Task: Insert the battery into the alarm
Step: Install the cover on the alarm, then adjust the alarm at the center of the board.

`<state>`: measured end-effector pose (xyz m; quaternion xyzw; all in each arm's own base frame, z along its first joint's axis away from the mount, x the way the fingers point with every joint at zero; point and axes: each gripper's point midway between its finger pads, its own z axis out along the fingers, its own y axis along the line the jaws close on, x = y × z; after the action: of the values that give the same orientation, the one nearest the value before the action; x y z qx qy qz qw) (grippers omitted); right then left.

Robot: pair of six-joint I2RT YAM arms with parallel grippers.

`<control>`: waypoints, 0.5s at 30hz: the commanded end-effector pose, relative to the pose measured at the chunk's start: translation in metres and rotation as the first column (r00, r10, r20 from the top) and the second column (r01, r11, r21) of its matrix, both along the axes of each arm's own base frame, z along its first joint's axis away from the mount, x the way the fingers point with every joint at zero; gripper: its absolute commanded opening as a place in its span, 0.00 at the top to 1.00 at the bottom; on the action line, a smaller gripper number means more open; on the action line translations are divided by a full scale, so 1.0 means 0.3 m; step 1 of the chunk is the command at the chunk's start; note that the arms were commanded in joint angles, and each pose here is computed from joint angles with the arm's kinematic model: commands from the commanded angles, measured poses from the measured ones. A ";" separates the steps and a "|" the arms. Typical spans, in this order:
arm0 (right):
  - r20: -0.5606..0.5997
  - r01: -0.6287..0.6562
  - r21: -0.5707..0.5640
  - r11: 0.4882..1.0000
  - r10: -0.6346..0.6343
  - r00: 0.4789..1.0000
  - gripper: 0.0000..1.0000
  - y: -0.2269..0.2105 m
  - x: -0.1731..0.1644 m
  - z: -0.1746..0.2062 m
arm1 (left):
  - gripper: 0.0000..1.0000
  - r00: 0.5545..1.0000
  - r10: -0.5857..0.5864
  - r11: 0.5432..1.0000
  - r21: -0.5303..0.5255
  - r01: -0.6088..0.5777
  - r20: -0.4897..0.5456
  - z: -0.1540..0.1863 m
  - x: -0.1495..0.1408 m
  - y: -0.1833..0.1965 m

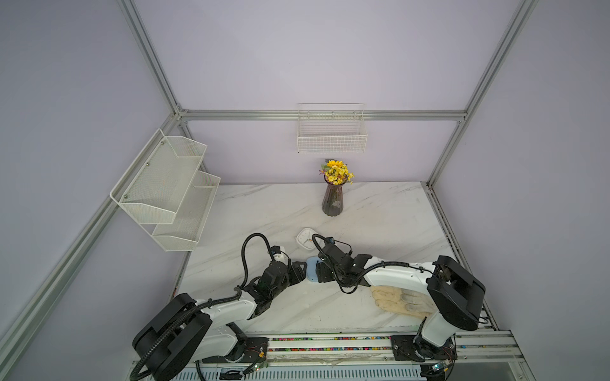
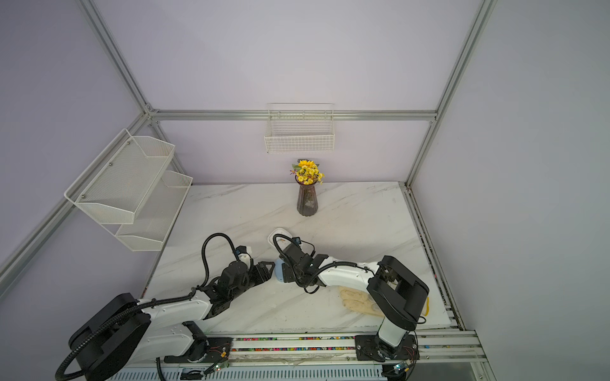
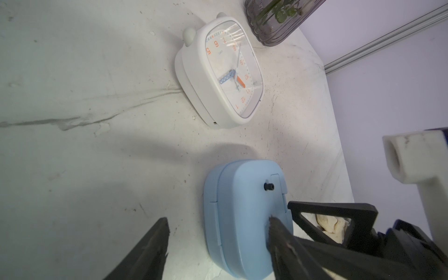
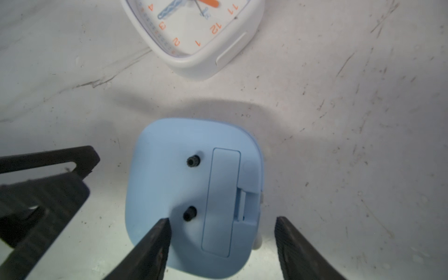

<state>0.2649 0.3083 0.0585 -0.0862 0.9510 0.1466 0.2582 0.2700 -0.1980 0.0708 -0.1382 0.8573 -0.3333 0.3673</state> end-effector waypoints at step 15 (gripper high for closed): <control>-0.044 0.109 0.100 0.989 -0.105 0.994 0.41 0.040 0.009 -0.017 | 0.34 1.000 -0.012 0.997 -0.073 0.013 0.009 0.015 0.016 -0.043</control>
<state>0.2707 0.3181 0.0620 -0.0327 0.9483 0.1783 0.2606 0.2695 -0.2041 0.0624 -0.1410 0.8598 -0.3430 0.3511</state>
